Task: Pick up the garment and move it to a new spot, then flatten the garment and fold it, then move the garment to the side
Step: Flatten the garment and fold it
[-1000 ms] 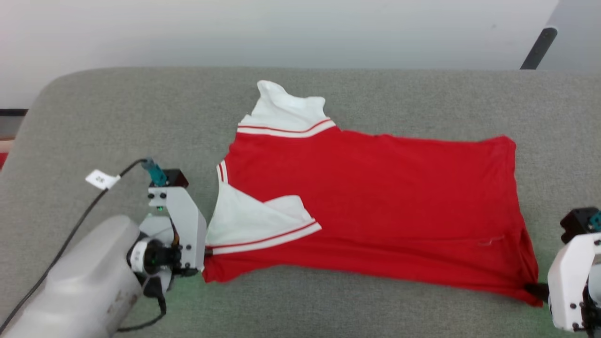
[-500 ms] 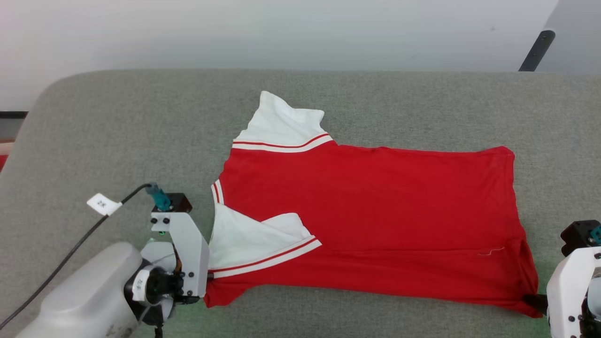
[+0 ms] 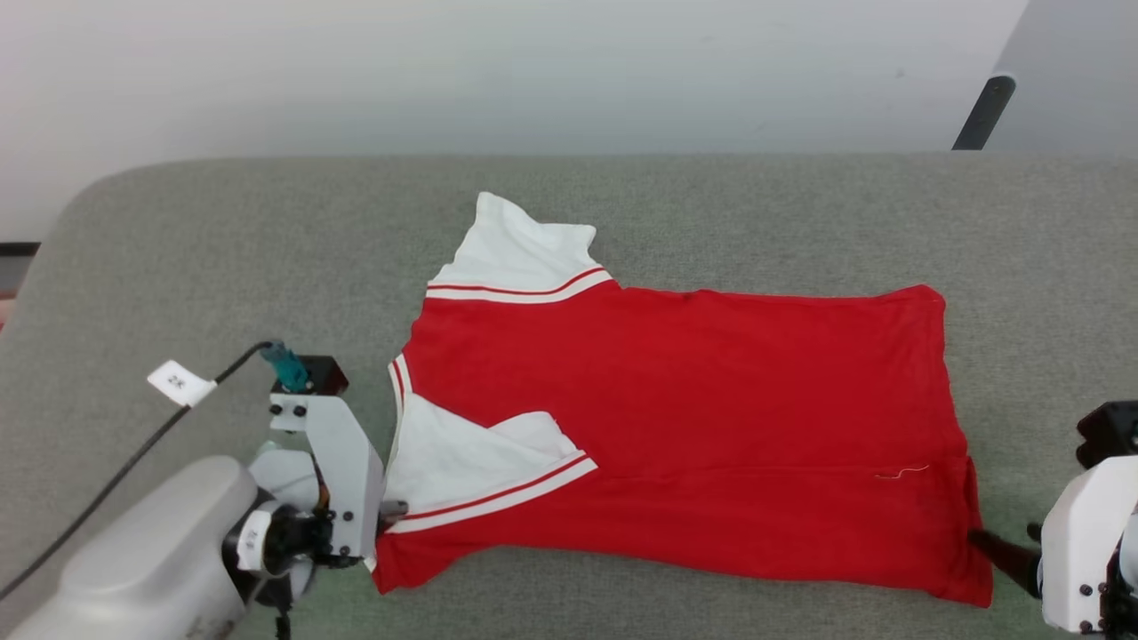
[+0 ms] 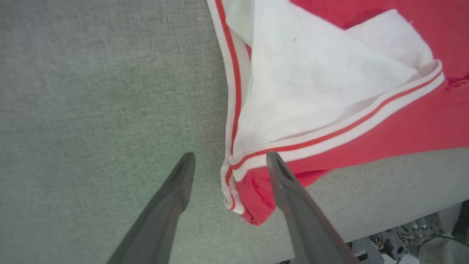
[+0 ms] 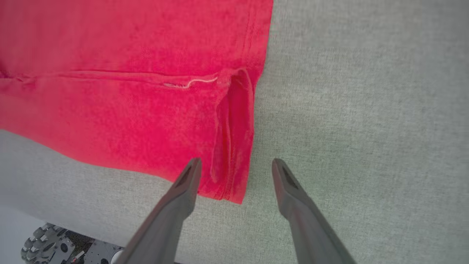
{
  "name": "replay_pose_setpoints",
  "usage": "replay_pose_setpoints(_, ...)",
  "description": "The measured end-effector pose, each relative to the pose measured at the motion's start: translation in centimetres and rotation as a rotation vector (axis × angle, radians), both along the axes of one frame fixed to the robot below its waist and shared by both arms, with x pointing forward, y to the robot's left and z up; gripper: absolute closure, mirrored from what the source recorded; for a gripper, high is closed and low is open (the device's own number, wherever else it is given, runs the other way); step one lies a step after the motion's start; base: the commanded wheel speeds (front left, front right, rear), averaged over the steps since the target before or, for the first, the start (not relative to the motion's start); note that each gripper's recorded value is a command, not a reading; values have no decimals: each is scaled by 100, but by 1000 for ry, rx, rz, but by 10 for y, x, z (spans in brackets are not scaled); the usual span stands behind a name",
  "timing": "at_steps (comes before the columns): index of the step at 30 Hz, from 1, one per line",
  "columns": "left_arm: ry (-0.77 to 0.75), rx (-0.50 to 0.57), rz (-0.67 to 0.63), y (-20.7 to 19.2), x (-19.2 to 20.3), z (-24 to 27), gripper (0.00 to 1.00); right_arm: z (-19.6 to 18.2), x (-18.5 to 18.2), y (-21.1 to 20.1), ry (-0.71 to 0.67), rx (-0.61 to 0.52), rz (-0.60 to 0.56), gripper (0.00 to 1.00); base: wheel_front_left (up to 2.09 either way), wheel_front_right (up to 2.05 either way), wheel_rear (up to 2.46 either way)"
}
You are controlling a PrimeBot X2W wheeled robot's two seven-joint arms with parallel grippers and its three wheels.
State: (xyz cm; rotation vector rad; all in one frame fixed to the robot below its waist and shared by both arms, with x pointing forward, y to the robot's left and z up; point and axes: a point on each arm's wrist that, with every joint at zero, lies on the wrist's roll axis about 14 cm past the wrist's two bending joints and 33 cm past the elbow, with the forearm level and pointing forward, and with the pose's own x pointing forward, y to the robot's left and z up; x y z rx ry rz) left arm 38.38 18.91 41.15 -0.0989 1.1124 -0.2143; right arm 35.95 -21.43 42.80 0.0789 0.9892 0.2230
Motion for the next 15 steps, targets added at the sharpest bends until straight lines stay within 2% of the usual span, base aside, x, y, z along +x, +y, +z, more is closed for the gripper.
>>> replay_pose_setpoints(5,-91,31,-36,2,19,23,0,28,9,0,-155,18,-21,0,0,0,0)
replay_pose_setpoints(10,-245,46,-75,-6,57,61,0,72,27,5,-425,28,-27,0,0,0,0)
replay_pose_setpoints(15,-461,74,-152,-21,104,106,0,108,37,6,-678,14,-29,0,0,0,0)
